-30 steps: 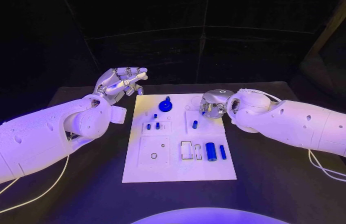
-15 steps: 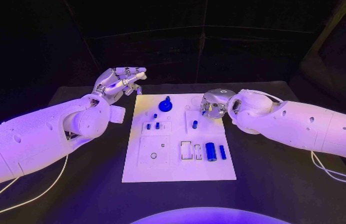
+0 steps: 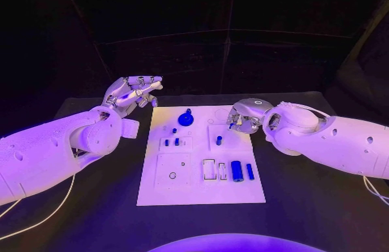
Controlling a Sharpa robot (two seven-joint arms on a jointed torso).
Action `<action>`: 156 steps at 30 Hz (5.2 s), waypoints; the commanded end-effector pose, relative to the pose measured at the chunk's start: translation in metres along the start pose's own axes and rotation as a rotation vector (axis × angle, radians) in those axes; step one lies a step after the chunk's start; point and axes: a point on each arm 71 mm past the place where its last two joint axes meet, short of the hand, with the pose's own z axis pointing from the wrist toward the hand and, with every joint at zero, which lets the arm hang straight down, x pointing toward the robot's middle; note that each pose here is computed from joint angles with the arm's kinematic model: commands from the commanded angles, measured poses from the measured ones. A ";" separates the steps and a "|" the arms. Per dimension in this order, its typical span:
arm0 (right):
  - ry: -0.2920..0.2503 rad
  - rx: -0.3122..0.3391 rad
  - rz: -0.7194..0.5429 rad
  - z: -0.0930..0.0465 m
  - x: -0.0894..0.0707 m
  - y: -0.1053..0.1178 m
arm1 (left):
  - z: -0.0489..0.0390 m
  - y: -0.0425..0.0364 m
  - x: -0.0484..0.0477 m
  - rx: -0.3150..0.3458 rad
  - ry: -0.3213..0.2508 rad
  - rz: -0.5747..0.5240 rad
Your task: Assemble the parts on the task board
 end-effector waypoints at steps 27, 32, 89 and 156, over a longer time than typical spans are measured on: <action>0.032 -0.309 0.078 0.020 0.008 0.127 | 0.0098 0.0050 0.0159 -0.002 0.040 -0.024; 0.089 -0.323 0.077 0.023 0.029 0.137 | 0.0105 0.0072 0.0195 -0.007 0.048 -0.027; 0.139 -0.370 0.052 0.024 0.057 0.155 | 0.0122 0.0098 0.0219 -0.020 0.060 -0.032; 0.039 -0.081 0.168 -0.017 -0.019 0.037 | 0.0119 0.0108 0.0200 -0.029 0.071 -0.036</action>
